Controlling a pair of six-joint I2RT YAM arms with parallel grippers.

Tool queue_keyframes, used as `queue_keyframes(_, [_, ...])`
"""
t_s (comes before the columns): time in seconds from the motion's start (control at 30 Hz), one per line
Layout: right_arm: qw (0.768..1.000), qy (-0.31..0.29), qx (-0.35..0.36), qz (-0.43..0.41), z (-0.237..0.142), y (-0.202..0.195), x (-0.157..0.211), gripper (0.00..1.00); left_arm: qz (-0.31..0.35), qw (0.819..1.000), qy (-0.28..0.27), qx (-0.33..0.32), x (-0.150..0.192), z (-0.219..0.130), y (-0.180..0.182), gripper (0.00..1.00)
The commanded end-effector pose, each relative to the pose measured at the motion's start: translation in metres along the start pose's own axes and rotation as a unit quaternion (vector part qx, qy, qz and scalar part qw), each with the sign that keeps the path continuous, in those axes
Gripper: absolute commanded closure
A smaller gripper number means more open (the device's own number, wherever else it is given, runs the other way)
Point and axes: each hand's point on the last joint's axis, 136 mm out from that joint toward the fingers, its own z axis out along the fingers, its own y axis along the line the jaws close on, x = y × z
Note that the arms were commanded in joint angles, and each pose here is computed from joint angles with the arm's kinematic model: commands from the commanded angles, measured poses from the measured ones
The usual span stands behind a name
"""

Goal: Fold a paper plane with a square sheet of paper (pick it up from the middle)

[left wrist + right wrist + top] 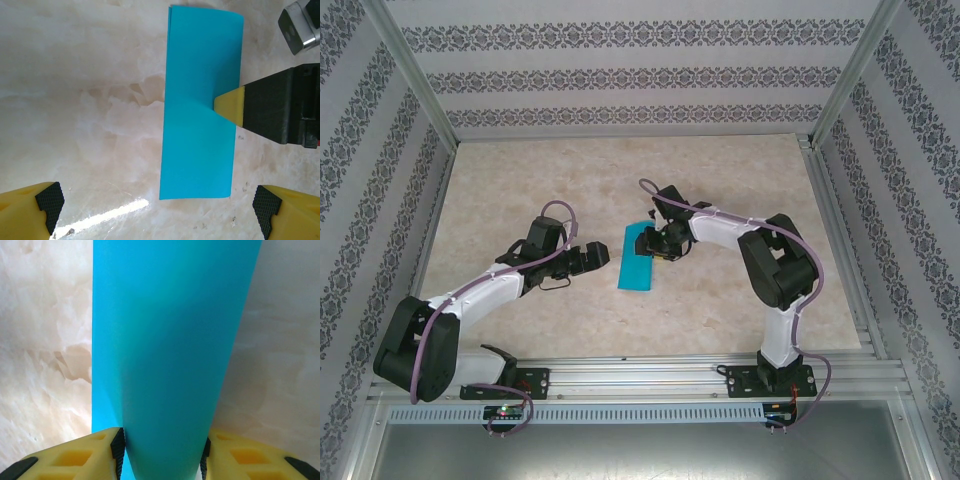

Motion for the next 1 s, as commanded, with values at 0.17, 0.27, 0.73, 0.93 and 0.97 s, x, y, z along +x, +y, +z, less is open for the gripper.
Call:
queue_keyframes(0.17, [0.999, 0.015, 0.035, 0.026, -0.007, -0.028, 0.003, 0.52, 0.015, 1.0, -0.002, 0.016, -0.007, -0.001, -0.015, 0.0])
queue_keyframes(0.27, [0.999, 0.014, 0.02, 0.036, -0.009, -0.023, 0.005, 0.5, 0.015, 1.0, -0.001, 0.021, -0.007, 0.0, -0.017, 0.0])
queue_keyframes(0.73, [0.996, 0.026, 0.079, 0.031, -0.003, -0.03, 0.007, 0.41, 0.016, 1.0, 0.006, 0.02, -0.006, 0.002, -0.016, 0.0])
queue_keyframes(0.93, [0.995, 0.035, 0.094, 0.026, 0.001, -0.03, 0.01, 0.38, 0.014, 1.0, 0.006, 0.02, -0.006, 0.005, -0.015, 0.0])
queue_keyframes(0.97, [0.995, 0.035, 0.094, 0.029, 0.002, -0.029, 0.01, 0.37, 0.014, 1.0, 0.006, 0.021, -0.006, 0.005, -0.016, 0.0])
